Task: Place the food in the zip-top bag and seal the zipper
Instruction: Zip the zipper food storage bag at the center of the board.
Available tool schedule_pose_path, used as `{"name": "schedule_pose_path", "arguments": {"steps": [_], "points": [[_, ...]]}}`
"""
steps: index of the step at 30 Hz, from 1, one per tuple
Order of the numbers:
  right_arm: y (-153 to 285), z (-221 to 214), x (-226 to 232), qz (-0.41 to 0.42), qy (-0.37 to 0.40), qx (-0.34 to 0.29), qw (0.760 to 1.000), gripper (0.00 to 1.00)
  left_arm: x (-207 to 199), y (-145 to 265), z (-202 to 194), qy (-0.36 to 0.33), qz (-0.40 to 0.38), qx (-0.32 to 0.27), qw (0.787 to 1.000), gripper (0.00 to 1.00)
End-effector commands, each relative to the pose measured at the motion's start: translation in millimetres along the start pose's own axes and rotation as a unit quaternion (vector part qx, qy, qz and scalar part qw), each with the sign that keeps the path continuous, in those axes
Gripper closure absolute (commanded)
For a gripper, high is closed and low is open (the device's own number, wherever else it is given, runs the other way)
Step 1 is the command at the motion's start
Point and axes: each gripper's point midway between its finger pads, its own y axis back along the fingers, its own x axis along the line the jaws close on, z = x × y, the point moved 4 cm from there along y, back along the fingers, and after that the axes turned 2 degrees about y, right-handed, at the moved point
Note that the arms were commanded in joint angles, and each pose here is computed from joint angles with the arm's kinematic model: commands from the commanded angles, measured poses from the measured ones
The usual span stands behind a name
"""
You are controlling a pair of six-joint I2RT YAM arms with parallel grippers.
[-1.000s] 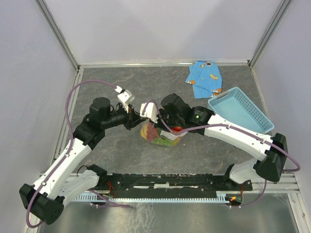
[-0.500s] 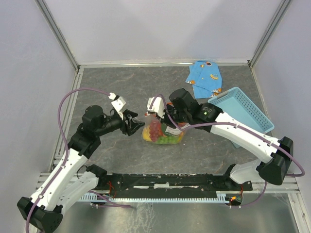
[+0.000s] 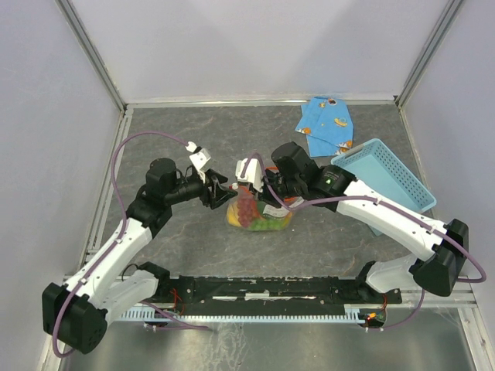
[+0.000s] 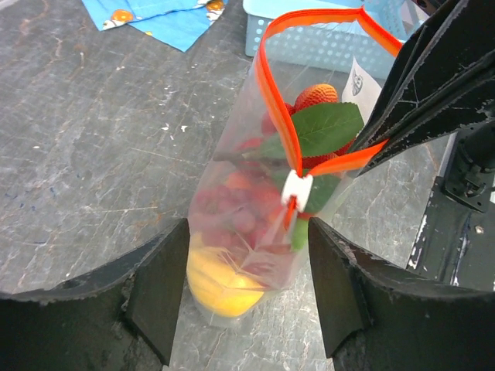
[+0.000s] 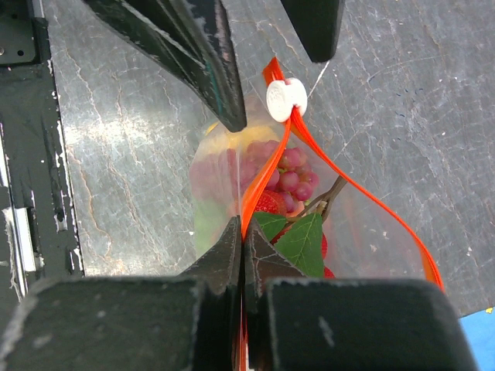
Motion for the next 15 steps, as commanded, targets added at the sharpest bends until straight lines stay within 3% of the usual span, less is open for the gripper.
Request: {"name": "schedule_pose_path", "arguments": {"steps": [1,3,6,9,10,13,15], "points": [[11.3,20.3,-4.1,-0.012,0.026,-0.053,0.998,0.99,-2.7,-4.1,25.6,0.002,-0.049,-0.044,0.998,0.38],[9.9,20.0,-4.5,-0.013,0.027,-0.055,0.998,0.99,-3.4,-5.3,24.3,0.009,-0.063,-0.041,0.997,0.48],[8.1,20.5,-5.2,-0.013,0.028,-0.056,0.998,0.99,-6.7,-6.4,23.4,0.011,-0.079,-0.039,0.996,0.74],[7.2,22.3,-6.7,-0.014,0.032,-0.058,0.998,0.94,-11.3,-4.3,25.0,0.002,-0.094,-0.042,0.995,0.92],[6.5,22.7,-7.1,-0.014,0.033,-0.058,0.998,0.91,-12.2,-3.3,25.8,-0.001,-0.095,-0.044,0.995,0.97],[7.4,26.4,-8.8,-0.014,0.039,-0.061,0.997,0.86,-15.1,0.9,28.1,-0.012,-0.094,-0.052,0.994,0.97],[8.2,28.8,-10.2,-0.015,0.043,-0.061,0.997,0.77,-16.8,3.0,28.5,-0.015,-0.094,-0.055,0.994,0.97]]}}
